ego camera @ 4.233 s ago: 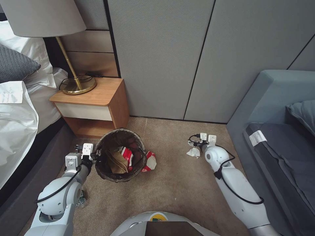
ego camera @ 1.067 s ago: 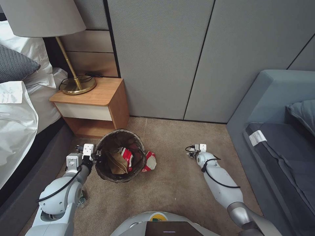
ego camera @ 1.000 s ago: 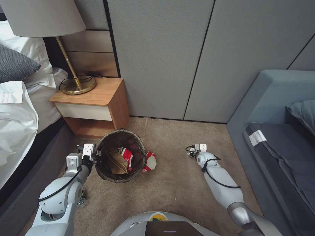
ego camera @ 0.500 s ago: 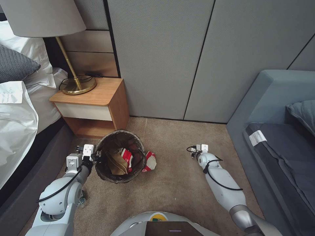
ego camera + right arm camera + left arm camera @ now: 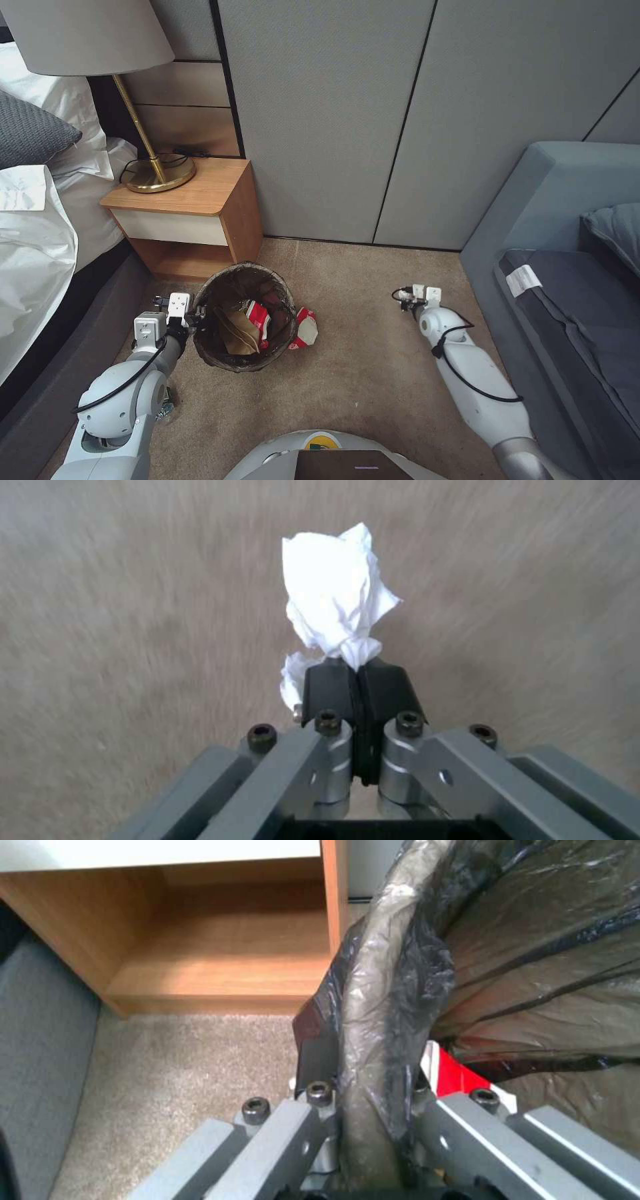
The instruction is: Pick up the trash bin, then pick up the garbage from the floor and place it into the trash bin.
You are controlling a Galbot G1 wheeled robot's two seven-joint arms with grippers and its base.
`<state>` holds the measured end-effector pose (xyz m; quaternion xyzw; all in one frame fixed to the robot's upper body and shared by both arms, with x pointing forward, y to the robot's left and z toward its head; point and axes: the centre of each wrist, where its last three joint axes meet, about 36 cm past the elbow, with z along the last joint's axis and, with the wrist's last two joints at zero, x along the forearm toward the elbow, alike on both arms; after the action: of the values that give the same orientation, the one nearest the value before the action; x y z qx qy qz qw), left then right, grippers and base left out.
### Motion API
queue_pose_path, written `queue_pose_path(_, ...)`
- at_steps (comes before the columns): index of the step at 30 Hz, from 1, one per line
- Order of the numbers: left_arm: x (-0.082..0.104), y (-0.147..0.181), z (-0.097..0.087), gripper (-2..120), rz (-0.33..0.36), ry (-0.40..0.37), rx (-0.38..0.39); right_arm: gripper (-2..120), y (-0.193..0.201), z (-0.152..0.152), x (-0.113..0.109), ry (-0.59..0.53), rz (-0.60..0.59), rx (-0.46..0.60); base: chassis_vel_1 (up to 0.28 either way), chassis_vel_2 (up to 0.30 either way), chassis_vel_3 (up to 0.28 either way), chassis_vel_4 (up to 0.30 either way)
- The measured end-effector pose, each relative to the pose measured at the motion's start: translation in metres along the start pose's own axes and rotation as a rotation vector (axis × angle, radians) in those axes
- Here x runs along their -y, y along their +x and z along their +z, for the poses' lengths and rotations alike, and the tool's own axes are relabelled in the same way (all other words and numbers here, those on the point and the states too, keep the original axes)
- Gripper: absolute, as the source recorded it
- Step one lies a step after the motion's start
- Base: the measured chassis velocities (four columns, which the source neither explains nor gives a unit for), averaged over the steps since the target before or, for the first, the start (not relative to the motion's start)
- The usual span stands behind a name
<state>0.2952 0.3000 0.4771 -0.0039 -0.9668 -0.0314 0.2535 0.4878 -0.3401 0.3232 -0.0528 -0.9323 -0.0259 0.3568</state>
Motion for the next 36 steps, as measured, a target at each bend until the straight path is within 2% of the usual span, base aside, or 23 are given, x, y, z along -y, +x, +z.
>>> queue_pose_path(2, 0.0, 0.001, -0.001, 0, 0.0, -0.002, 0.002, 0, 0.011, -0.008, 0.004, 0.008, -0.002, 0.019, 0.0, 0.0, 0.0, 0.0)
queue_pose_path(5, 0.001, 0.005, -0.004, 0, -0.001, -0.007, 0.014, 0, 0.058, -0.048, 0.009, 0.022, -0.028, 0.083, 0.0, 0.0, 0.0, 0.0)
queue_pose_path(6, 0.001, 0.005, -0.004, 0, -0.001, -0.007, 0.014, 0, 0.058, -0.048, 0.009, 0.022, -0.028, 0.083, 0.0, 0.0, 0.0, 0.0)
queue_pose_path(8, 0.002, 0.007, -0.006, 0, -0.002, -0.01, 0.021, 0, 0.093, -0.076, 0.002, 0.026, -0.074, 0.125, 0.0, 0.0, 0.0, 0.0)
queue_pose_path(9, 0.002, 0.007, -0.006, 0, -0.002, -0.01, 0.021, 0, 0.093, -0.076, 0.002, 0.026, -0.074, 0.125, 0.0, 0.0, 0.0, 0.0)
queue_pose_path(12, 0.002, 0.008, -0.006, 0, -0.005, -0.016, 0.02, 0, 0.144, -0.109, -0.012, 0.033, -0.149, 0.182, 0.0, 0.0, 0.0, 0.0)
queue_pose_path(16, 0.003, 0.009, -0.006, 0, -0.006, -0.02, 0.019, 0, 0.171, -0.123, -0.021, 0.041, -0.192, 0.228, 0.0, 0.0, 0.0, 0.0)
queue_pose_path(19, 0.003, 0.01, -0.007, 0, -0.006, -0.026, 0.022, 0, 0.216, -0.141, -0.039, 0.061, -0.3, 0.292, 0.0, 0.0, 0.0, 0.0)
queue_pose_path(20, 0.003, 0.01, -0.007, 0, -0.006, -0.026, 0.022, 0, 0.216, -0.141, -0.039, 0.061, -0.3, 0.292, 0.0, 0.0, 0.0, 0.0)
queue_pose_path(22, 0.004, 0.011, -0.007, 0, -0.005, -0.029, 0.022, 0, 0.242, -0.151, -0.05, 0.079, -0.4, 0.309, 0.0, 0.0, 0.0, 0.0)
queue_pose_path(23, 0.004, 0.011, -0.007, 0, -0.005, -0.029, 0.022, 0, 0.242, -0.151, -0.05, 0.079, -0.4, 0.309, 0.0, 0.0, 0.0, 0.0)
queue_pose_path(26, 0.005, 0.01, -0.007, 0, -0.005, -0.034, 0.021, 0, 0.282, -0.171, -0.07, 0.169, -0.565, 0.346, 0.0, 0.0, 0.0, 0.0)
queue_pose_path(27, 0.005, 0.01, -0.007, 0, -0.005, -0.034, 0.021, 0, 0.282, -0.171, -0.07, 0.169, -0.565, 0.346, 0.0, 0.0, 0.0, 0.0)
queue_pose_path(30, 0.006, 0.01, -0.007, 0, -0.004, -0.034, 0.021, 0, 0.303, -0.186, -0.09, 0.241, -0.68, 0.366, 0.0, 0.0, 0.0, 0.0)
queue_pose_path(34, 0.006, 0.009, -0.007, 0, -0.006, -0.035, 0.021, 0, 0.311, -0.192, -0.105, 0.276, -0.746, 0.354, 0.0, 0.0, 0.0, 0.0)
queue_pose_path(36, 0.006, 0.009, -0.007, 0, -0.007, -0.036, 0.021, 0, 0.316, -0.201, -0.132, 0.339, -0.826, 0.325, 0.0, 0.0, 0.0, 0.0)
